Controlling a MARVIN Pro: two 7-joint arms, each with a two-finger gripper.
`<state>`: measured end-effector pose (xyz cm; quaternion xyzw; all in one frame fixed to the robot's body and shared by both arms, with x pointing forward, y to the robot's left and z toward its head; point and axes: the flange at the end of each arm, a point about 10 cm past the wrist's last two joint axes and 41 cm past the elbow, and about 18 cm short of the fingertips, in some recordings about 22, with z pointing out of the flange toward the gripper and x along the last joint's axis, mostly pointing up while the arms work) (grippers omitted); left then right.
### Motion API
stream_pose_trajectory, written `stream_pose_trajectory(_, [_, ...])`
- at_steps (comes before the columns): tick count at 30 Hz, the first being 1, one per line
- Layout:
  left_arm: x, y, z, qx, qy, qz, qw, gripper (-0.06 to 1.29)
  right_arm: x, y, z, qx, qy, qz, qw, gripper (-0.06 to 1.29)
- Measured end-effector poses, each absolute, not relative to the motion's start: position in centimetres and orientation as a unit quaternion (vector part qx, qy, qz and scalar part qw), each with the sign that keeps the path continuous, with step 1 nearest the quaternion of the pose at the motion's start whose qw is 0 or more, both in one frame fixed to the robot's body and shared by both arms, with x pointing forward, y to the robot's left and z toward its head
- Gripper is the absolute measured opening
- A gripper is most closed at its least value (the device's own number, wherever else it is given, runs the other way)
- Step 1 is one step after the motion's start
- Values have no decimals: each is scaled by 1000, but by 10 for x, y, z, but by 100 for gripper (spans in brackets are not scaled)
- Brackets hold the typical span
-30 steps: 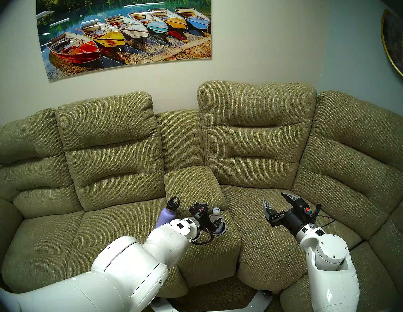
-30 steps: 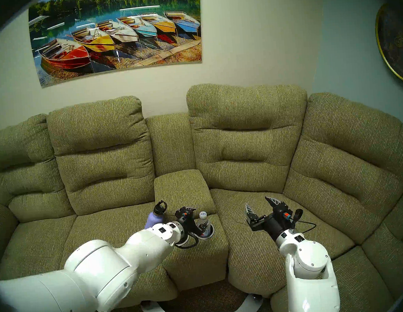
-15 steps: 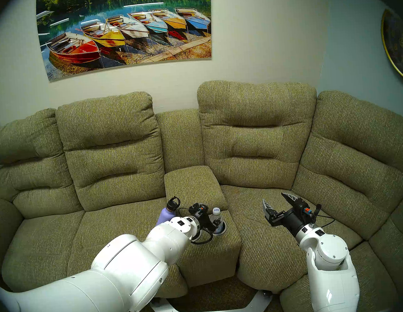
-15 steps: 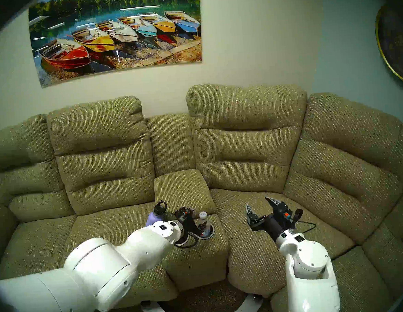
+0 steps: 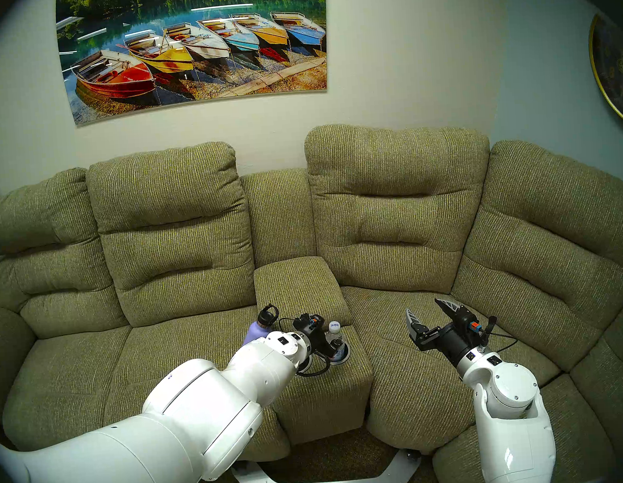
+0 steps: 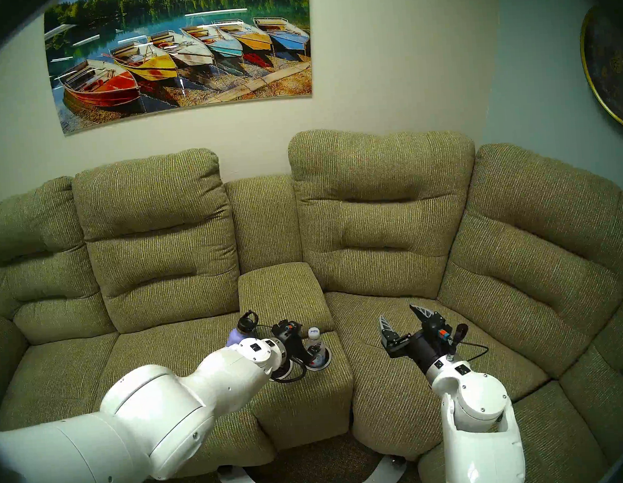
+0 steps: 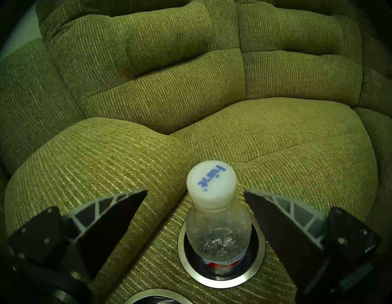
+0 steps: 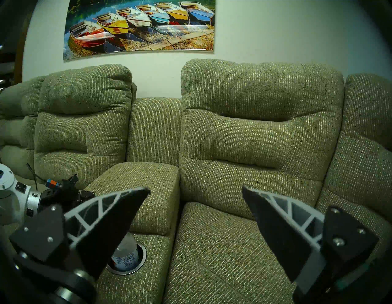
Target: Take bottles out of cup holder
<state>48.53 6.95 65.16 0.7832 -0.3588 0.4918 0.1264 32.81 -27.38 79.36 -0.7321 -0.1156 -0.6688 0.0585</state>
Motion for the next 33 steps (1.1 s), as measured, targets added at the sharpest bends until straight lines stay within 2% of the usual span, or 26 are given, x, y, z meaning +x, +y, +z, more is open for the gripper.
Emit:
stream_pose_trajectory(7, [486, 67, 652, 785, -364, 485, 122, 126, 328, -274, 793, -732, -115, -669, 59, 123])
stream_pose_trajectory(9, [486, 67, 652, 786, -366, 484, 120, 115, 328, -274, 793, -732, -115, -669, 59, 123])
stream_pose_trajectory(11, [486, 66, 652, 786, -366, 483, 119, 92, 328, -274, 793, -732, -115, -668, 59, 123])
stream_pose_trajectory(13, [486, 63, 652, 786, -368, 483, 119, 48, 328, -274, 793, -732, -115, -668, 59, 123])
stream_pose_trajectory(14, [486, 62, 652, 785, -369, 483, 119, 38, 328, -274, 793, -732, -115, -668, 59, 123])
stream_pose_trajectory(33, [479, 60, 649, 770, -377, 500, 124, 37, 328, -274, 793, -733, -115, -668, 59, 123])
